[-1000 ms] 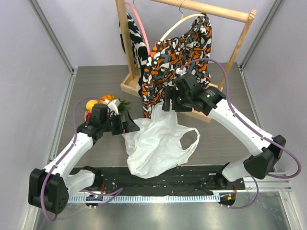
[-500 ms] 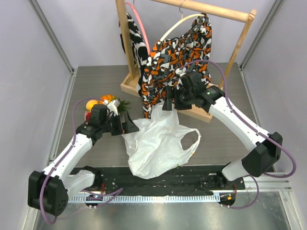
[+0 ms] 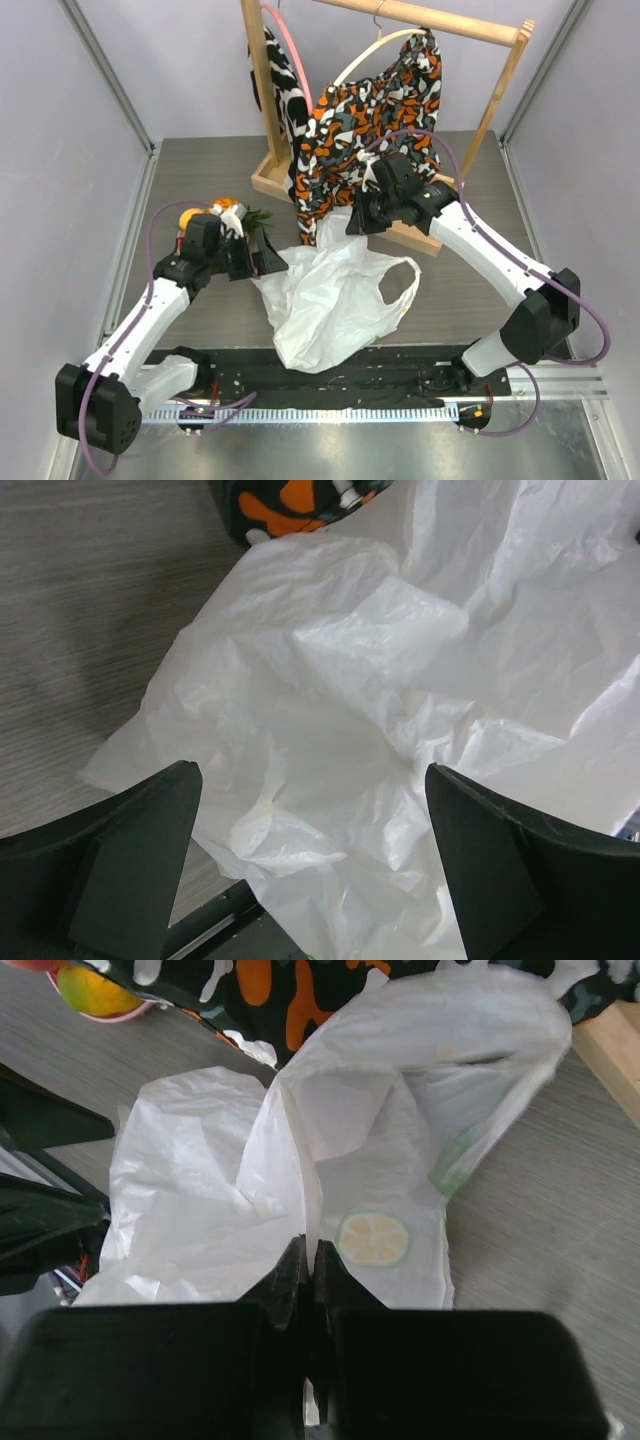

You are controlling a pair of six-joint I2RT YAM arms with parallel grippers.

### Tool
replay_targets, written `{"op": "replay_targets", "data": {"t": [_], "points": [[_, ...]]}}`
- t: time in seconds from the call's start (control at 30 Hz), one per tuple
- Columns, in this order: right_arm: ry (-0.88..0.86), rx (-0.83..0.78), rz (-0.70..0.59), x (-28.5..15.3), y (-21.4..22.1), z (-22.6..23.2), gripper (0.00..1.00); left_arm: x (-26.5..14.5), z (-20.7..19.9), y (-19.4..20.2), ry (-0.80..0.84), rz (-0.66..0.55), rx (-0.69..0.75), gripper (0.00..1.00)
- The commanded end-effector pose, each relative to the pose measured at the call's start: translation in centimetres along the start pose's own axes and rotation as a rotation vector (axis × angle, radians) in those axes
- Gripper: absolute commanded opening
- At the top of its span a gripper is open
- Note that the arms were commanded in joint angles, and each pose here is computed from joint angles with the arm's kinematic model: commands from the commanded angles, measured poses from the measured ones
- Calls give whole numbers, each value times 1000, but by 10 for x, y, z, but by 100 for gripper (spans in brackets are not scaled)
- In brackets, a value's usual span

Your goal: Place the fruits into the plastic bag

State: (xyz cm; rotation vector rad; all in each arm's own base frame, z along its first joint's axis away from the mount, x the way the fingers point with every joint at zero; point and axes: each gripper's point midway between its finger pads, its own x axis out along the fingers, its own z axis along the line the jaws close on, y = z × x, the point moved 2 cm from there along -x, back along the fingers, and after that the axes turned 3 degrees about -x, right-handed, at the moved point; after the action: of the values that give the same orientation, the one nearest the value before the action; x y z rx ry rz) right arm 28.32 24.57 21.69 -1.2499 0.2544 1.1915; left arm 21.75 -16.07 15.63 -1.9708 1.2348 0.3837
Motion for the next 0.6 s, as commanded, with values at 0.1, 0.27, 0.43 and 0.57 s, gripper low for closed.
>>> {"op": "replay_targets", "data": {"t": [0.1, 0.27, 0.43, 0.57], "points": [[73, -218, -241, -94, -77, 22, 1, -36, -60, -61, 80, -176, 42, 100], [204, -362, -247, -128, -88, 22, 1, -52, -93, -89, 141, -217, 50, 100], [241, -518, -112, -86, -44, 47, 1, -62, -127, -108, 266, -246, 6, 100], [269, -617, -73, -53, 2, 76, 1, -64, -132, -110, 299, -261, -12, 100]]}}
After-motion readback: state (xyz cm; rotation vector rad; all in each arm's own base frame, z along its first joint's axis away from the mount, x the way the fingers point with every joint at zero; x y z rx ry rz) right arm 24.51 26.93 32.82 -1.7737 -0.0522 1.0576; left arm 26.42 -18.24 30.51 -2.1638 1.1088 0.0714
